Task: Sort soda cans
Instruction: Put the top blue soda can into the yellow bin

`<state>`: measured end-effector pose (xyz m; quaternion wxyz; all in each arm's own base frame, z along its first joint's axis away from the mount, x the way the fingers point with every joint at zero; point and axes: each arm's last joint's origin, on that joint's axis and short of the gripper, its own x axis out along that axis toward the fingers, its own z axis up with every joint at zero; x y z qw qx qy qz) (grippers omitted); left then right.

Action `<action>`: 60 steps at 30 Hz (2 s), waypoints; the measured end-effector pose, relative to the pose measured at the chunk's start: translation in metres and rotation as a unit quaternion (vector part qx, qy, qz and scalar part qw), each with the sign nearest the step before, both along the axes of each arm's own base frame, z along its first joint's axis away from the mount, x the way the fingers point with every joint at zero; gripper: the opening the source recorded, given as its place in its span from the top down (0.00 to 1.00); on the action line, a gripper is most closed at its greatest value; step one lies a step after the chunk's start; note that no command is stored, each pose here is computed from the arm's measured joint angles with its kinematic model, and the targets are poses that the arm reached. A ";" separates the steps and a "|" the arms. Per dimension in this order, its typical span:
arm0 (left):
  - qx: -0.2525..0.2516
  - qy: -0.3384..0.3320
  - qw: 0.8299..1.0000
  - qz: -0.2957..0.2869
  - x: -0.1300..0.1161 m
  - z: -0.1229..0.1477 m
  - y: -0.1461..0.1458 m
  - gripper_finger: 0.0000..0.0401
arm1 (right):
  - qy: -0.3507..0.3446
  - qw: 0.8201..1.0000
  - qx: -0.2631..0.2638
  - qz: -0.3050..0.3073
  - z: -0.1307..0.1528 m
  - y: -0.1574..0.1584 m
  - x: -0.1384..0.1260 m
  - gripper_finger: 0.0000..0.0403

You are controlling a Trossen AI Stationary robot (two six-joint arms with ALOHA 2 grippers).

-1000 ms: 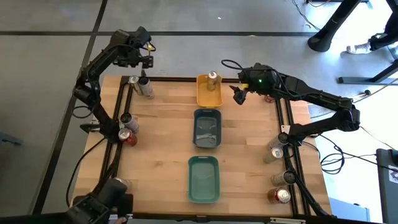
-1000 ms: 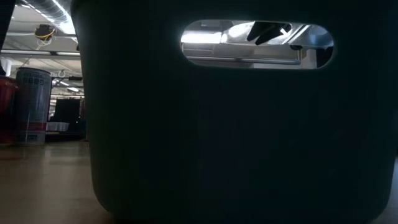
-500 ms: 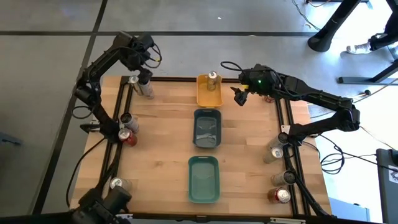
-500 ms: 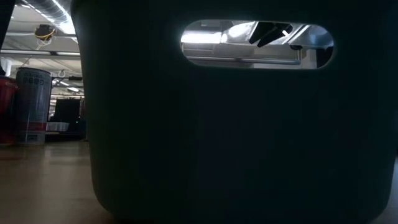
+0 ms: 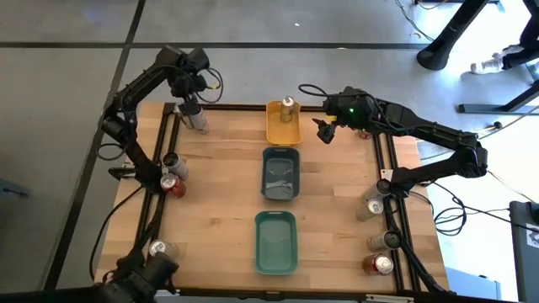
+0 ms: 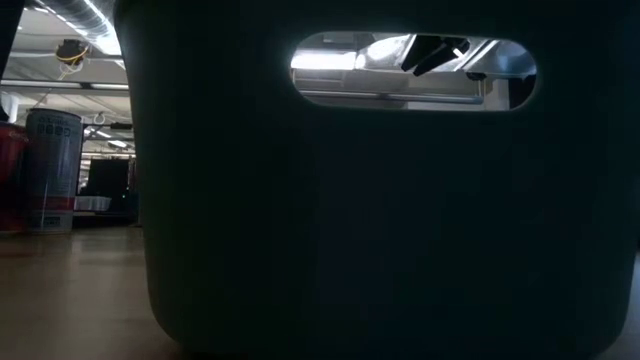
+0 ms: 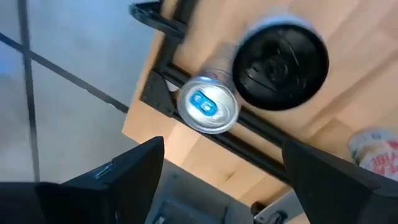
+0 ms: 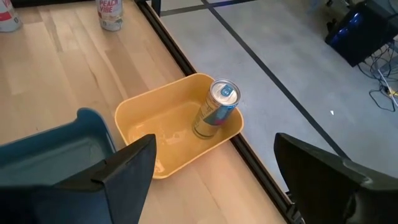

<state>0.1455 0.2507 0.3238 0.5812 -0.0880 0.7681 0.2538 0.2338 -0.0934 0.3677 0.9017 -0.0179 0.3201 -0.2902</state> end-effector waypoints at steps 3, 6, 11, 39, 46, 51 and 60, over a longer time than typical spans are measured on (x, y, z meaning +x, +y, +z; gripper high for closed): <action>-0.027 0.025 0.999 -0.007 -0.004 -0.016 -0.001 0.21 | 0.001 1.000 0.000 0.000 0.000 0.000 0.000 0.19; -0.010 0.056 0.998 -0.011 -0.004 -0.028 0.000 0.21 | 0.001 1.000 0.000 0.000 0.000 0.000 0.000 0.19; 0.017 0.054 0.998 0.001 -0.003 -0.039 0.005 0.21 | 0.001 1.000 0.001 0.001 0.000 0.000 0.000 0.19; 0.042 0.064 0.997 -0.008 0.001 -0.069 0.013 0.21 | -0.001 1.000 0.006 0.012 0.000 0.001 0.001 0.19; 0.040 0.077 0.996 -0.009 0.002 -0.074 0.017 0.21 | -0.001 1.000 0.007 0.012 0.000 0.001 0.000 0.19; 0.040 0.078 0.996 -0.009 0.002 -0.074 0.017 0.21 | -0.002 1.000 0.010 0.016 -0.001 0.001 0.001 0.19; 0.014 0.094 0.995 -0.029 0.004 -0.074 0.010 0.21 | -0.002 1.000 0.011 0.019 -0.001 0.001 0.001 0.19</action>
